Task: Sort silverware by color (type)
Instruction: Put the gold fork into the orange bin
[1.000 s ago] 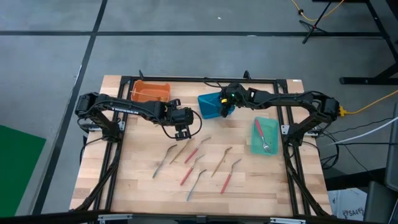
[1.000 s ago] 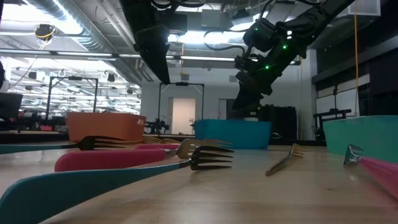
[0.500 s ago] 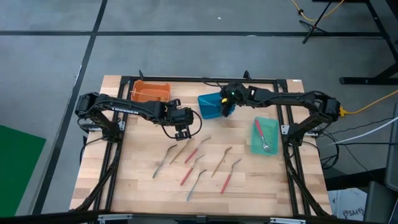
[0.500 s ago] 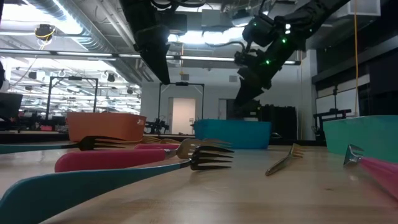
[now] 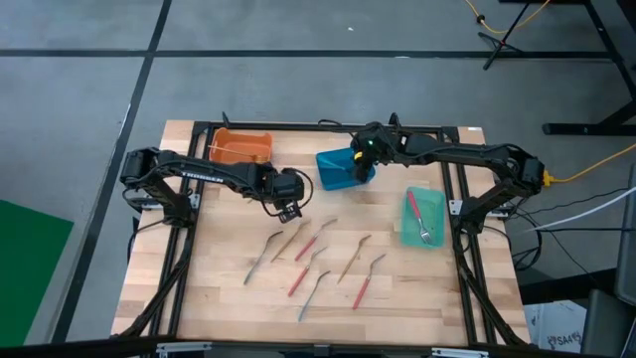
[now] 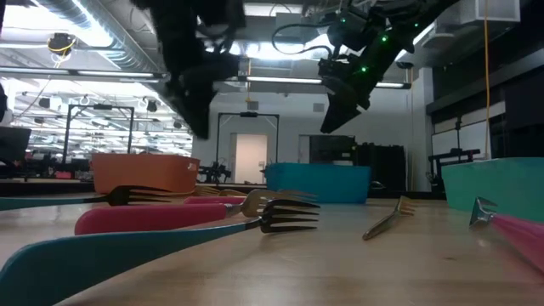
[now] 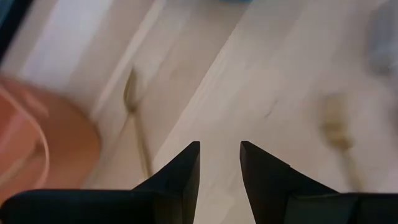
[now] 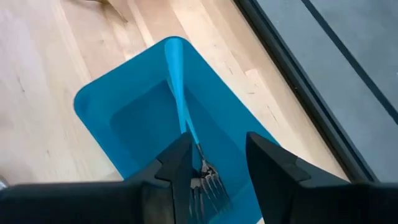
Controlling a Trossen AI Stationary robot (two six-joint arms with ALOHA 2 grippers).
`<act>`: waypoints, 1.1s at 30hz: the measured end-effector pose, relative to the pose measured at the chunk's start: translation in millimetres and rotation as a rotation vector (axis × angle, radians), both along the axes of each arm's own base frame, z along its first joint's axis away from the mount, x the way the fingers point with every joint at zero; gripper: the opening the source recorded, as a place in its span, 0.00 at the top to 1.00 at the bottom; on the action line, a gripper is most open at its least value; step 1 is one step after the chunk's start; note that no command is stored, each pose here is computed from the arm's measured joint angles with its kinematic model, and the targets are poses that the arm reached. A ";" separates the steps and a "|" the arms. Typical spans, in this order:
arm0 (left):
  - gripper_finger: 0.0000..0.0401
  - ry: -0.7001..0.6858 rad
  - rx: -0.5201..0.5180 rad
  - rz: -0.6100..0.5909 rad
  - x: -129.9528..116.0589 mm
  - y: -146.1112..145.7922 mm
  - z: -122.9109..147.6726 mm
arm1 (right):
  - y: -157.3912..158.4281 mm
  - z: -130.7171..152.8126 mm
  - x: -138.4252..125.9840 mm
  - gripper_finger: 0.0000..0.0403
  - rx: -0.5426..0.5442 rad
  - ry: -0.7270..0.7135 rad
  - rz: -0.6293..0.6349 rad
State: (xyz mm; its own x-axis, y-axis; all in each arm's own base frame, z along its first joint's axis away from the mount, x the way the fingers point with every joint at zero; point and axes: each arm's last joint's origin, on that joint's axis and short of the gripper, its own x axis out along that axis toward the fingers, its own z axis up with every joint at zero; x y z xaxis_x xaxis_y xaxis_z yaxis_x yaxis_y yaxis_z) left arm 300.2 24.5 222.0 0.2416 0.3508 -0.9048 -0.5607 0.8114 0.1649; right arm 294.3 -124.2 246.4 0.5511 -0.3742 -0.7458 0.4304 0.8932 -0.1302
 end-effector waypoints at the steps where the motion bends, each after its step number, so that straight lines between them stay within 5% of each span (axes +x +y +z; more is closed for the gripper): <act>1: 0.73 0.017 -0.006 0.022 -3.5 1.2 -6.1 | 0.1 -0.1 0.0 0.66 0.001 0.001 0.001; 17: 0.73 0.095 -0.031 0.252 -45.6 38.8 -72.1 | 0.1 -0.2 -0.1 0.66 0.002 0.001 0.001; 33: 0.73 0.089 -0.059 0.315 -63.9 51.6 -93.0 | 0.1 -0.4 -0.2 0.66 0.002 0.002 0.001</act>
